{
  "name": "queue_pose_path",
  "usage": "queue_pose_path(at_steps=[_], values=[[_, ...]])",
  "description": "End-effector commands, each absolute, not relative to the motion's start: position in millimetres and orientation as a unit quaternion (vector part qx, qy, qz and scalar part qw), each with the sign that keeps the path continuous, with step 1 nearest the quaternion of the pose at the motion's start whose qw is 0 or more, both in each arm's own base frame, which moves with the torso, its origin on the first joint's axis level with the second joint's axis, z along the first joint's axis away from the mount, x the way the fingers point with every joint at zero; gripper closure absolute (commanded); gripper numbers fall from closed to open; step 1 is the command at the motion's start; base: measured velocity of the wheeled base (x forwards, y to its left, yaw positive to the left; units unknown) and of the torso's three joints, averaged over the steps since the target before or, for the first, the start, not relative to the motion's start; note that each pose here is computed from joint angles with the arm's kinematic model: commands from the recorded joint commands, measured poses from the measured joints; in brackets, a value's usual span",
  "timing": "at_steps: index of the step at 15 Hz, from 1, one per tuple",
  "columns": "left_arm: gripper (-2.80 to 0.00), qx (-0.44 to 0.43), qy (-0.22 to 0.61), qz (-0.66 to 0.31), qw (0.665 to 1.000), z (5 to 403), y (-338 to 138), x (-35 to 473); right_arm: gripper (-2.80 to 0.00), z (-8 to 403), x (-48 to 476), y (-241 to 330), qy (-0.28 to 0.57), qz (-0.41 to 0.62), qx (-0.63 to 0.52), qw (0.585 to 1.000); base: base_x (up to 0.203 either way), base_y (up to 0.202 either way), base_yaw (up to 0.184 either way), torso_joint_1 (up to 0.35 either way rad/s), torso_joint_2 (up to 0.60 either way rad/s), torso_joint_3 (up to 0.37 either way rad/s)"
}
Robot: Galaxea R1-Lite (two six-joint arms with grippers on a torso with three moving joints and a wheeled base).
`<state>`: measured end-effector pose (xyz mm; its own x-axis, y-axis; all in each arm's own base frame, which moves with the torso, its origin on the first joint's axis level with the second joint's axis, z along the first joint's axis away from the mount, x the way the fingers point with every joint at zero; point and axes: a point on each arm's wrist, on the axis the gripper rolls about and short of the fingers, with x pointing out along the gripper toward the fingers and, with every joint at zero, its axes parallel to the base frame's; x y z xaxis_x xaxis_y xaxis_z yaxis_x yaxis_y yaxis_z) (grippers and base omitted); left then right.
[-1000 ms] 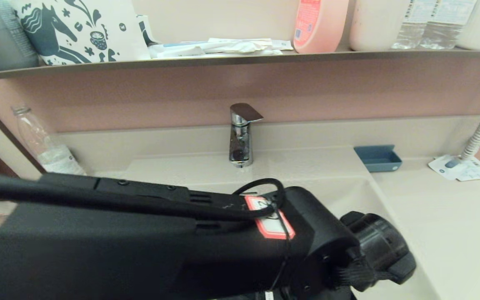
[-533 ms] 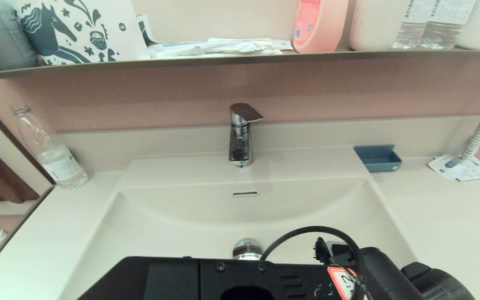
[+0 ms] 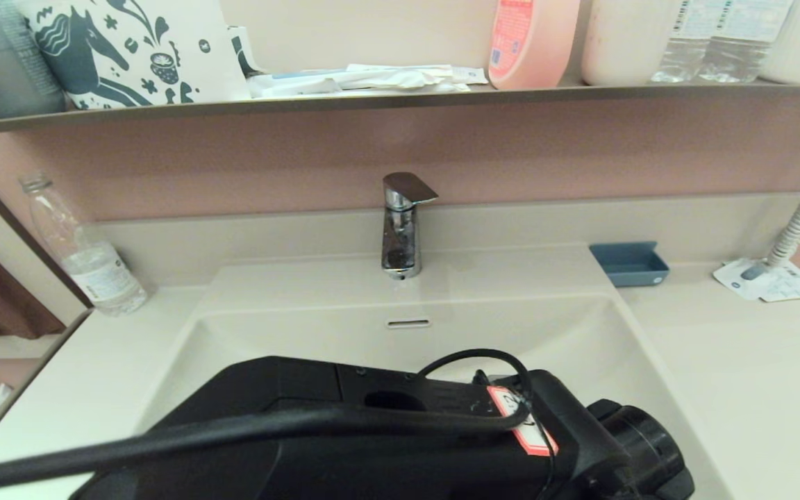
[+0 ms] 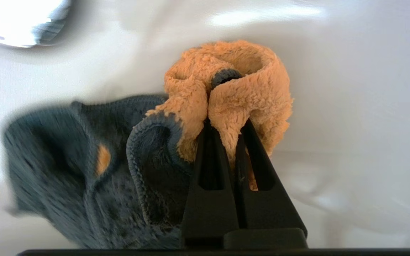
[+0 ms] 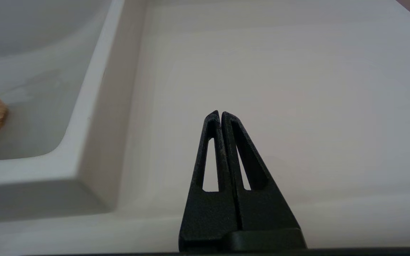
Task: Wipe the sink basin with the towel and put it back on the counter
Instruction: Wipe the sink
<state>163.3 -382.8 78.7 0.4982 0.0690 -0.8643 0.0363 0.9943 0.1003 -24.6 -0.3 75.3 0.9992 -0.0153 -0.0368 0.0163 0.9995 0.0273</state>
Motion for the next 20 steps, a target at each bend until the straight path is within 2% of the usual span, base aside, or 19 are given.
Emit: queue_pose_path(at_steps=[1,11,14,16,20], values=[[0.0,0.071,0.51,0.034,0.856,73,-369,165,0.0,75,-25,0,0.019,-0.008,0.014,1.0,0.0,0.0,0.0,0.0,0.0,0.0],[0.0,0.105,0.535,0.12,0.829,97,-261,163,0.0,75,-25,0,0.019,-0.008,0.014,1.0,0.0,0.0,0.0,0.0,0.0,0.0],[0.0,0.1,0.523,0.109,0.839,103,-244,187,0.0,75,-25,0,0.019,-0.008,0.014,1.0,0.0,0.0,0.0,0.0,0.0,0.0],[0.0,0.089,0.499,0.093,0.857,103,-234,207,0.0,75,-25,0,0.019,-0.008,0.014,1.0,0.0,0.0,0.0,0.0,0.0,0.0],[0.0,0.086,0.46,0.056,0.882,91,-228,228,0.0,75,-25,0,0.019,-0.008,0.014,1.0,0.0,0.0,0.0,0.0,0.0,0.0]])
